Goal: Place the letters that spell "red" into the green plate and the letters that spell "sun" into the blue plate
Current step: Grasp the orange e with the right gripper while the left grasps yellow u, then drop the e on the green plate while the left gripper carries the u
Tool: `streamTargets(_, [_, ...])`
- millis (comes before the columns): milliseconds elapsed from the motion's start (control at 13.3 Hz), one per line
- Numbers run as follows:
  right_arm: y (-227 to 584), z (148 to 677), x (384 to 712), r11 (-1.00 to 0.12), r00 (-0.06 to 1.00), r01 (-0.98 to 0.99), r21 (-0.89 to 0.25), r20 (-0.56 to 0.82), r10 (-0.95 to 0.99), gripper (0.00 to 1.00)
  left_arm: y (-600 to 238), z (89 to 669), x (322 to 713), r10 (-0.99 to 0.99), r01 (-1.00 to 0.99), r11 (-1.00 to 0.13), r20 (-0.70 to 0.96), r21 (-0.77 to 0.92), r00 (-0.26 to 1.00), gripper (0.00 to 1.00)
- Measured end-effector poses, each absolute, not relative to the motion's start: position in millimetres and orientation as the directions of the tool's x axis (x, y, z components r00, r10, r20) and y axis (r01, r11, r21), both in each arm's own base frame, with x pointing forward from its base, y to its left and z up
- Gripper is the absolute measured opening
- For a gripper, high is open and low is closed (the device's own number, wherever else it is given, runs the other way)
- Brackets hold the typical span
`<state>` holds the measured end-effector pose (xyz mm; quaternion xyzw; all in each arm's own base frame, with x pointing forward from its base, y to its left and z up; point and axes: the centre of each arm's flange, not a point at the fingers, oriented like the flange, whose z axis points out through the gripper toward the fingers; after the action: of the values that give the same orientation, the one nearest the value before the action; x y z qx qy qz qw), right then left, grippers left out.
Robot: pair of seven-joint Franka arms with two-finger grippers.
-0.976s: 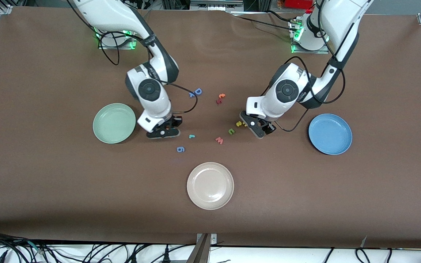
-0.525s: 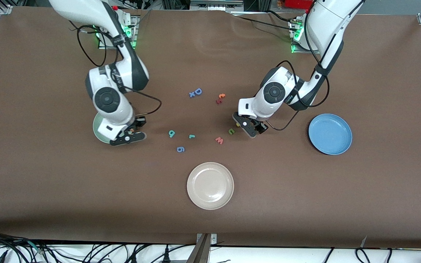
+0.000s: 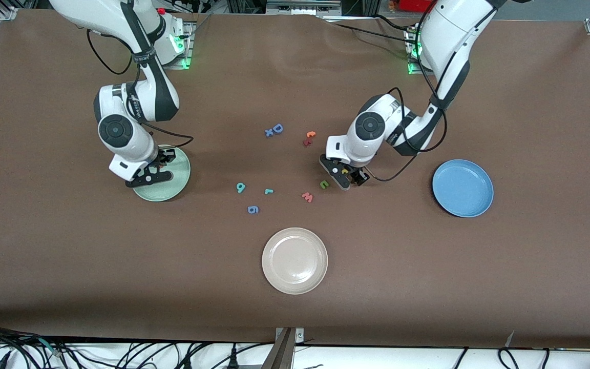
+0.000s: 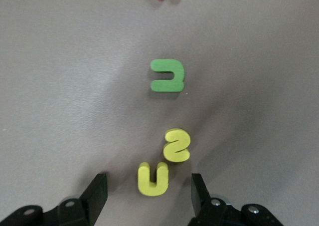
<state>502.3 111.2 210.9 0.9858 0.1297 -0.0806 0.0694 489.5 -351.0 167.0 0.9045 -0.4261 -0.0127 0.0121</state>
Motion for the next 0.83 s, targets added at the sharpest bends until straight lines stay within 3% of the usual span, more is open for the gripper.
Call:
streamTargets(300, [104.9, 194.6, 486.1, -0.957, 0.954, 0.266, 0.116, -0.174, 0.245, 0.28, -353.6, 166.0, 487.7, -0.77, -0.77, -0.638, -0.014, 0.005, 0.637, 0.74])
streamTargets(450, [104.2, 194.8, 486.4, -0.957, 0.955, 0.265, 0.116, -0.173, 0.243, 0.33, -353.0, 167.9, 489.4, -0.769, -0.769, -0.639, -0.01, 0.002, 0.639, 0.65])
streamTargets(525, [104.2, 195.6, 487.2, -0.958, 0.955, 0.263, 0.117, -0.17, 0.242, 0.41, -352.8, 168.2, 489.7, -0.768, -0.768, -0.64, -0.009, 0.002, 0.64, 0.64])
streamTargets(675, [106.2, 203.1, 492.6, -0.959, 0.959, 0.26, 0.114, -0.149, 0.242, 0.62, -353.0, 170.9, 490.7, -0.768, -0.768, -0.64, -0.005, -0.001, 0.64, 0.44])
streamTargets(750, [108.6, 211.6, 498.2, -0.96, 0.961, 0.258, 0.111, -0.129, 0.244, 0.71, -353.1, 171.0, 490.7, -0.768, -0.768, -0.64, -0.005, -0.001, 0.64, 0.44])
streamTargets(826, [112.1, 222.3, 505.8, -0.961, 0.964, 0.256, 0.109, -0.105, 0.245, 0.82, -353.9, 171.7, 490.3, -0.769, -0.769, -0.639, -0.004, -0.001, 0.639, 0.37])
